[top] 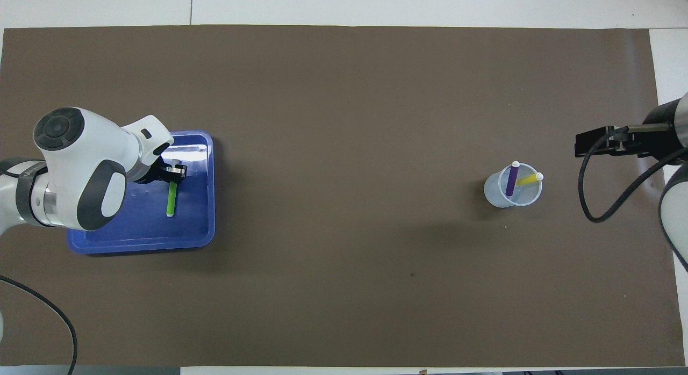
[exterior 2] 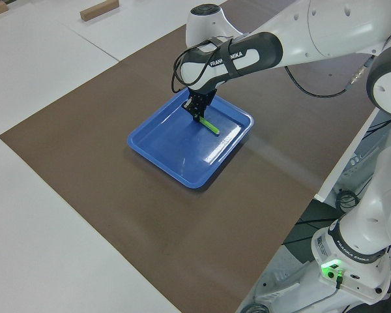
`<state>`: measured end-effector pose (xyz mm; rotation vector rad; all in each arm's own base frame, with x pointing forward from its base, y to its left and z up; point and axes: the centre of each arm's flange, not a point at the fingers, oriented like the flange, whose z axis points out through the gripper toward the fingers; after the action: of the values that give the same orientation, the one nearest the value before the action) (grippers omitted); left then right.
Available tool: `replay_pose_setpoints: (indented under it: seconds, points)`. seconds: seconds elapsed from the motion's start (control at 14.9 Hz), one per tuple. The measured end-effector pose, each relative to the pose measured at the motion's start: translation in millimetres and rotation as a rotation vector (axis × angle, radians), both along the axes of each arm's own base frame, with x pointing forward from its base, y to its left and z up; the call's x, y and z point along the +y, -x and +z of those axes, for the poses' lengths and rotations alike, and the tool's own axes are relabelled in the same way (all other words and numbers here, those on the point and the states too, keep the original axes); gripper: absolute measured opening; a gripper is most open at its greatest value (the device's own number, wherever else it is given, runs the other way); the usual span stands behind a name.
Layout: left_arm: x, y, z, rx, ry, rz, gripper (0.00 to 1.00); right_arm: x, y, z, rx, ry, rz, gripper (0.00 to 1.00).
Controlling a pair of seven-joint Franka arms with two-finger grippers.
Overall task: Transfer and insert pens with both arms
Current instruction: 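Grasp the green pen with the left gripper and lift it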
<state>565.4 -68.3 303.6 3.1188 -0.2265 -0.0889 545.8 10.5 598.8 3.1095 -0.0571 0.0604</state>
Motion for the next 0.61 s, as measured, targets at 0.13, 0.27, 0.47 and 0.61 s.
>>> replay_pose_setpoints:
  seconds: [0.13,0.27,0.47,0.61]
  points:
    - [4.3,-0.9,0.6,0.005,-0.002,0.008,0.17,0.0,0.2,0.6,0.001,0.0,0.0,1.0]
    - [10.2,-5.5,9.7,0.036,-0.013,0.021,0.17,0.5,0.3,0.7,0.002,-0.006,-0.001,1.0]
    - [13.5,-19.0,46.5,0.096,-0.003,0.066,0.17,4.6,1.1,0.2,0.009,-0.048,-0.004,1.0]
    - [11.3,-24.9,72.2,0.132,0.012,0.115,0.17,4.9,1.2,0.2,0.01,-0.051,-0.005,1.0]
